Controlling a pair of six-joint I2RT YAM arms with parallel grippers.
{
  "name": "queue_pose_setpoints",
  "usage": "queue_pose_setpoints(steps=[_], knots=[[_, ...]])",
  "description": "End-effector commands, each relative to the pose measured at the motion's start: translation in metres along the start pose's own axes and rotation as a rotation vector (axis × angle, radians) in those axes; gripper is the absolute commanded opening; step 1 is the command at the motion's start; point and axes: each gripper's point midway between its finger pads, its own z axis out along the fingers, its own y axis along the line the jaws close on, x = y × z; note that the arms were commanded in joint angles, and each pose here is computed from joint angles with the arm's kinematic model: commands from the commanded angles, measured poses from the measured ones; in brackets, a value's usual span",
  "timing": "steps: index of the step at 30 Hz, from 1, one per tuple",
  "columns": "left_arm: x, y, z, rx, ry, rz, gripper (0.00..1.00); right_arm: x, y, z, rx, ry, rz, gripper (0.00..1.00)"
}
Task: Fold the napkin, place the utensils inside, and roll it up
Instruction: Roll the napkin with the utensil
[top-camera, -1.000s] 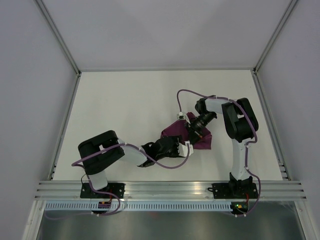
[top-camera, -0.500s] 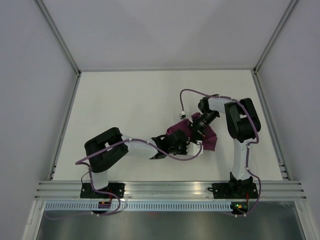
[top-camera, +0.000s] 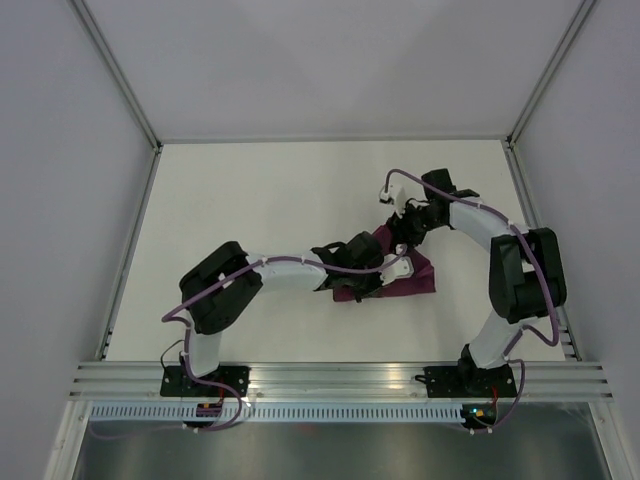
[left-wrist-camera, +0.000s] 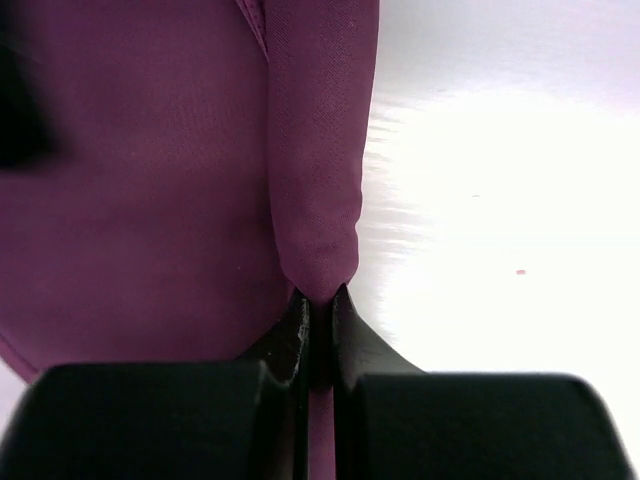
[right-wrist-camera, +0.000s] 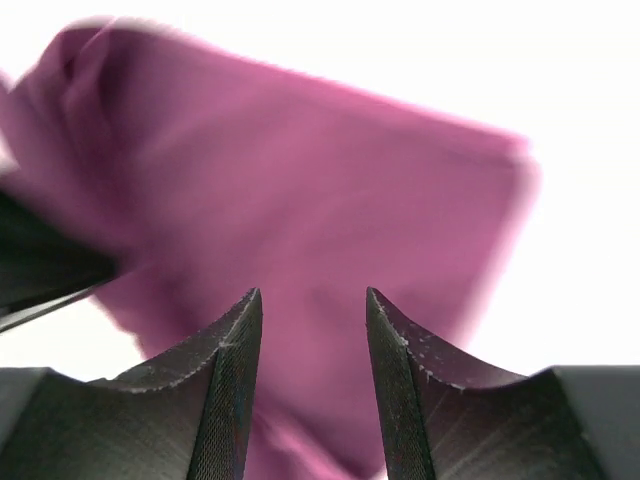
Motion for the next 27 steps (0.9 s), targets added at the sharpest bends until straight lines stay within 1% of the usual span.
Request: queue_pose_setpoints(steps=[1,5,7,8,10,11,12,13,15,16,17,19,20,22,23,27], knots=[[0.040,-0.047,-0.004,0.220,0.136,-0.274,0.02,-0.047,-0.067,-0.047,0.293,-0.206,0.003,0.51],[0.044,-0.047,-0.006,0.295,0.140,-0.382,0.02,-0.038,-0.088,-0.080,0.315,-0.285,0.118,0.52],[0.048,-0.039,-0.008,0.315,0.155,-0.469,0.02,-0.034,-0.088,-0.094,0.325,-0.305,0.128,0.51],[0.041,-0.038,-0.008,0.341,0.143,-0.495,0.02,-0.031,-0.085,-0.104,0.333,-0.325,0.114,0.51],[0.053,-0.034,-0.008,0.369,0.187,-0.591,0.02,-0.026,-0.076,-0.109,0.335,-0.319,0.096,0.51],[0.051,-0.034,-0.009,0.401,0.181,-0.609,0.02,-0.020,-0.064,-0.104,0.307,-0.319,0.088,0.52],[0.048,-0.032,-0.009,0.410,0.182,-0.662,0.02,-0.022,-0.055,-0.111,0.313,-0.328,0.031,0.52],[0.057,-0.029,-0.009,0.426,0.208,-0.709,0.02,-0.018,-0.046,-0.110,0.297,-0.323,0.019,0.52],[0.054,-0.027,-0.008,0.463,0.207,-0.769,0.02,-0.012,-0.025,-0.107,0.272,-0.323,-0.022,0.52],[0.060,-0.025,-0.006,0.470,0.220,-0.798,0.02,-0.007,-0.015,-0.104,0.251,-0.302,-0.072,0.53],[0.056,-0.025,-0.007,0.500,0.208,-0.811,0.02,-0.001,-0.003,-0.099,0.231,-0.295,-0.098,0.53],[0.061,-0.024,-0.006,0.530,0.222,-0.869,0.02,0.013,0.012,-0.086,0.204,-0.255,-0.152,0.53],[0.057,-0.023,-0.008,0.557,0.209,-0.885,0.02,0.011,0.024,-0.080,0.186,-0.244,-0.210,0.54],[0.060,-0.019,-0.007,0.560,0.214,-0.915,0.02,0.018,0.036,-0.070,0.171,-0.214,-0.274,0.55],[0.062,-0.020,-0.007,0.580,0.219,-0.931,0.02,0.023,0.051,-0.058,0.145,-0.201,-0.321,0.56],[0.067,-0.019,-0.006,0.614,0.228,-0.997,0.02,0.018,0.071,-0.039,0.158,-0.220,-0.436,0.63]])
